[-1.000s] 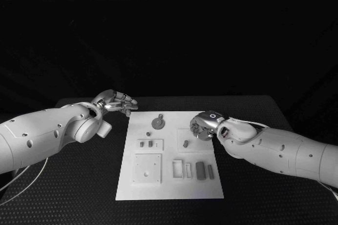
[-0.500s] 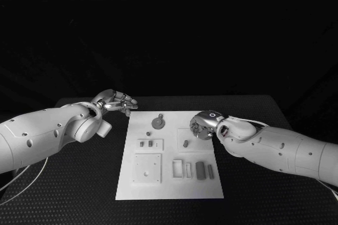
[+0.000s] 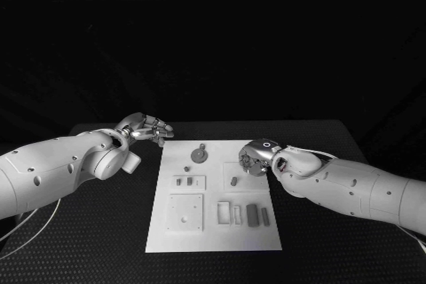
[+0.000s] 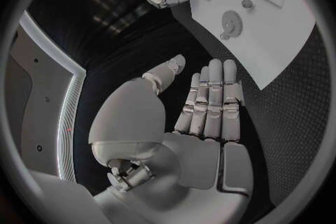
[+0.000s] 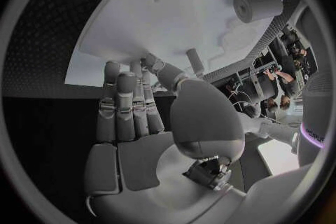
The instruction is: Assemble the parts on the task board
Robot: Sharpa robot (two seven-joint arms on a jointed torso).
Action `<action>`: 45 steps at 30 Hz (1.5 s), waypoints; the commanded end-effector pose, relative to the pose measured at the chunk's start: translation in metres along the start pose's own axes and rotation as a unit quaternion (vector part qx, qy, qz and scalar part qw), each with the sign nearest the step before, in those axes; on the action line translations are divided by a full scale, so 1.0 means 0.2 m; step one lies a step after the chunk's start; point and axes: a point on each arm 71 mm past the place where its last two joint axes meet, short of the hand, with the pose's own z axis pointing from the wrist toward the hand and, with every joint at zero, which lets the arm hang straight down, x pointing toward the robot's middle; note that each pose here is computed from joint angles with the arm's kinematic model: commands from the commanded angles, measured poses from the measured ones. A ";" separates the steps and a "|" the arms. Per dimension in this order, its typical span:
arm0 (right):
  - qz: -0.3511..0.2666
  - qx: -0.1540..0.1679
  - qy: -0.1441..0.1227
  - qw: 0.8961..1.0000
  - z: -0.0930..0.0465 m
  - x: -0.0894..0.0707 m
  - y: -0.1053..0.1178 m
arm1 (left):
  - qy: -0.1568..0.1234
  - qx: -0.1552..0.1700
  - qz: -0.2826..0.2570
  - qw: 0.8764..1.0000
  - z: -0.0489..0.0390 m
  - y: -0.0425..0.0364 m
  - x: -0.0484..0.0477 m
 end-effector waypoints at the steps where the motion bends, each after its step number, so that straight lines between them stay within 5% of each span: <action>1: 0.004 -0.004 0.010 1.000 0.00 0.01 0.01 | 0.001 0.008 -0.003 1.000 0.004 -0.010 0.003; 27: 0.025 -0.003 0.005 1.000 -0.01 -0.08 -0.02 | -0.002 0.005 -0.005 1.000 0.002 0.000 -0.014; 45: 0.074 -0.037 -0.043 0.996 -0.03 -0.22 0.09 | -0.007 0.004 -0.006 1.000 0.006 0.004 -0.024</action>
